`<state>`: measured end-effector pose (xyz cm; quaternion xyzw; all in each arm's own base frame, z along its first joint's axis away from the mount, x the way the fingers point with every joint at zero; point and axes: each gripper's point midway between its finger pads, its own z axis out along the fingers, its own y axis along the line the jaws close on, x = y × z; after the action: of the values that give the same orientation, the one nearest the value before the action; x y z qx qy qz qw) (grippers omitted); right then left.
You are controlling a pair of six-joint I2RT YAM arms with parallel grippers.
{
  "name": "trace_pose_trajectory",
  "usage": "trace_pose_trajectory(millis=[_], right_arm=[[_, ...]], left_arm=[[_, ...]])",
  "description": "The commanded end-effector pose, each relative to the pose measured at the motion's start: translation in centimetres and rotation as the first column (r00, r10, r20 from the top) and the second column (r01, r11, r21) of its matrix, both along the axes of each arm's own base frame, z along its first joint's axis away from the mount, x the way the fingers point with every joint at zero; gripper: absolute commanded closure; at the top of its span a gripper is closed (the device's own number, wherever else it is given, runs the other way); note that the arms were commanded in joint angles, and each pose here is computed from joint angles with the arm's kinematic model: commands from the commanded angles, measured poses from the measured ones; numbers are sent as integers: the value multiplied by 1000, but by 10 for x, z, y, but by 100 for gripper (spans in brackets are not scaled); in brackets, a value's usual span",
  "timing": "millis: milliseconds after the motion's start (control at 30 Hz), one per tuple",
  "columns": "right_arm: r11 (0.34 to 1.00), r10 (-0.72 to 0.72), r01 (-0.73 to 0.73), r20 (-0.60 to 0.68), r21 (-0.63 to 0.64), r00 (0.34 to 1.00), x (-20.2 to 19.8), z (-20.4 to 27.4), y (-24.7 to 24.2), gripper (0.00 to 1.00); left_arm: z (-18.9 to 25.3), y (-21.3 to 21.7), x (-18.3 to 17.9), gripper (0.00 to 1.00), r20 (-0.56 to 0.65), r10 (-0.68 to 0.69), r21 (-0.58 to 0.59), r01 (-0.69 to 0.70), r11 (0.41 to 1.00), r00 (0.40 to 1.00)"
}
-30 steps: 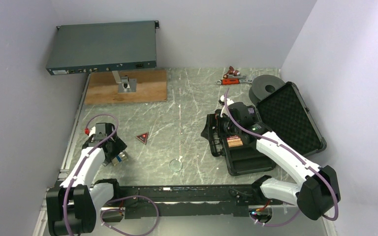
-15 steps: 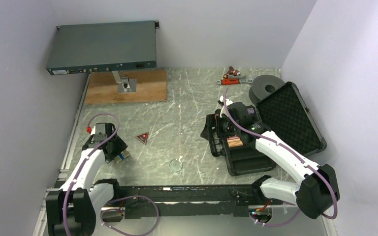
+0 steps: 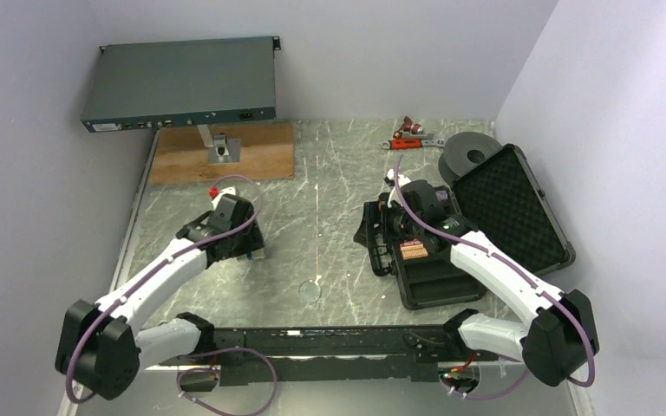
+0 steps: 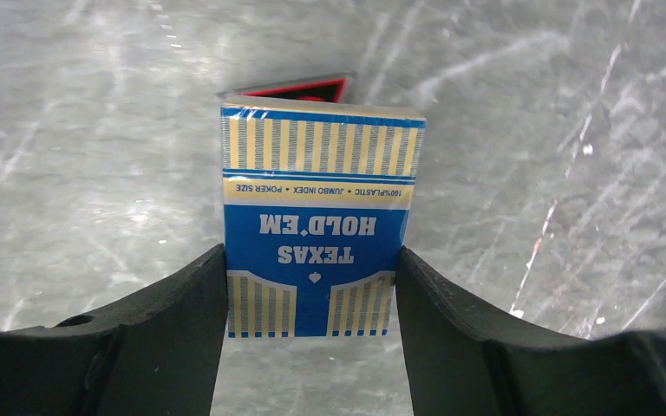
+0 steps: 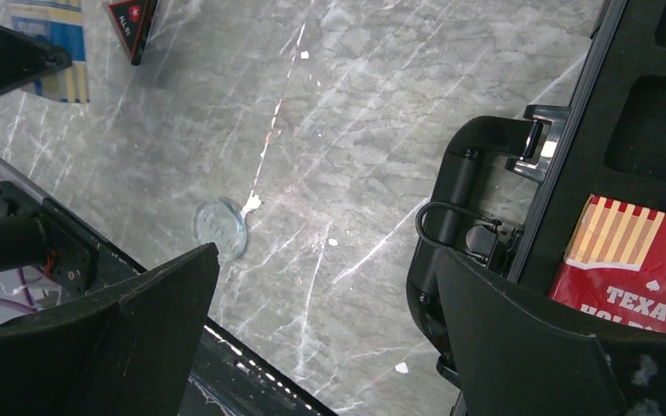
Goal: Pack up texas hold em set
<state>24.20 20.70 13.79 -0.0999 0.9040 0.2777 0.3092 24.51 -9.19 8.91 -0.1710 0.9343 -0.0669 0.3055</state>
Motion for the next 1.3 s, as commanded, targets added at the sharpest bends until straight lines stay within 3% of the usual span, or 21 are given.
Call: trace_pose_trajectory(millis=[0,167,500,633,800,933,1267], right_arm=[[1000,-20,19,57,24,998,5,21,0,1],[999,-36,35,57,17,998,4,21,-4,1],[999,-44,44,45,10,998,5,18,-4,1],[999,-46,46,39,6,998,5,15,-4,1],[999,-48,48,29,5,998,6,13,-3,1],[999,-53,52,20,3,998,8,12,-2,2],[997,-73,74,-28,8,997,12,9,3,2]], left_arm=[[12,-40,18,77,43,-90,-14,90,996,995],[-5,-82,16,78,-15,-178,5,178,984,984],[-29,-144,11,68,-61,-303,-3,304,953,951],[-32,-149,10,57,-67,-312,28,314,949,948],[-26,-150,10,23,-25,-317,33,318,948,948],[-14,-144,12,4,12,-302,47,301,952,953],[60,-127,22,0,125,-341,116,328,938,932]])
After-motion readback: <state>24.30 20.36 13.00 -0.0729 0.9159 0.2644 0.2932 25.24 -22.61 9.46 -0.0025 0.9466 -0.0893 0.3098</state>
